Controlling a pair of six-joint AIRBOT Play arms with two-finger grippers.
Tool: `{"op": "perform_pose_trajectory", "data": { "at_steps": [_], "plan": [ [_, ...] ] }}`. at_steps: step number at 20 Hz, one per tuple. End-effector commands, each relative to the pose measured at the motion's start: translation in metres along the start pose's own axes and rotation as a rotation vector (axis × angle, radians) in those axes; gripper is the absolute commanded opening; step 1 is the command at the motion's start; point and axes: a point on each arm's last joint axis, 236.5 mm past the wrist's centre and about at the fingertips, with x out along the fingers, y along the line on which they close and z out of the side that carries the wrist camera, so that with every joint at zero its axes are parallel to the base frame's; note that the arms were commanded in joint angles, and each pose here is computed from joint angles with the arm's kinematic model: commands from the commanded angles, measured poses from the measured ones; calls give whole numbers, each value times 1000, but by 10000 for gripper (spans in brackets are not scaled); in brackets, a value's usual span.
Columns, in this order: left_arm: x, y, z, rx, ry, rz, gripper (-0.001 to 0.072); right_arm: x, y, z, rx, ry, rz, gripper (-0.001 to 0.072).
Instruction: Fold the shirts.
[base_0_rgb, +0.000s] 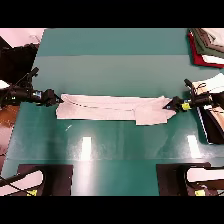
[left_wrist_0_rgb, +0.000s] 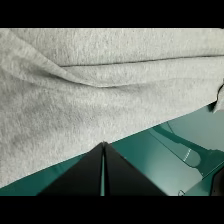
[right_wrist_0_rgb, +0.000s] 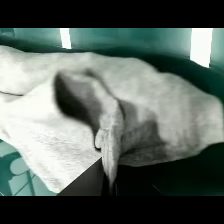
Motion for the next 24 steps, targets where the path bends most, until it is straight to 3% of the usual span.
{"op": "perform_pose_trajectory", "data": {
  "at_steps": [1, 7, 15, 19, 24],
  "plan": [
    [12, -14, -5, 42, 26, -4, 25, -8, 24, 5, -83, 26, 39, 15],
    [77, -86, -4, 210, -14, -2, 24, -12, 89, 10, -241, 69, 51, 11],
    [183, -169, -20, 350, 132, -77, 24, -49, 266, 35, -603, -75, 62, 10],
    [228, -174, -20, 333, 177, -79, 24, -52, 331, 22, -736, -117, 96, 10],
    [236, -173, -7, 321, 155, -70, 25, -31, 360, 15, -790, -78, 128, 10]
  ]
}}
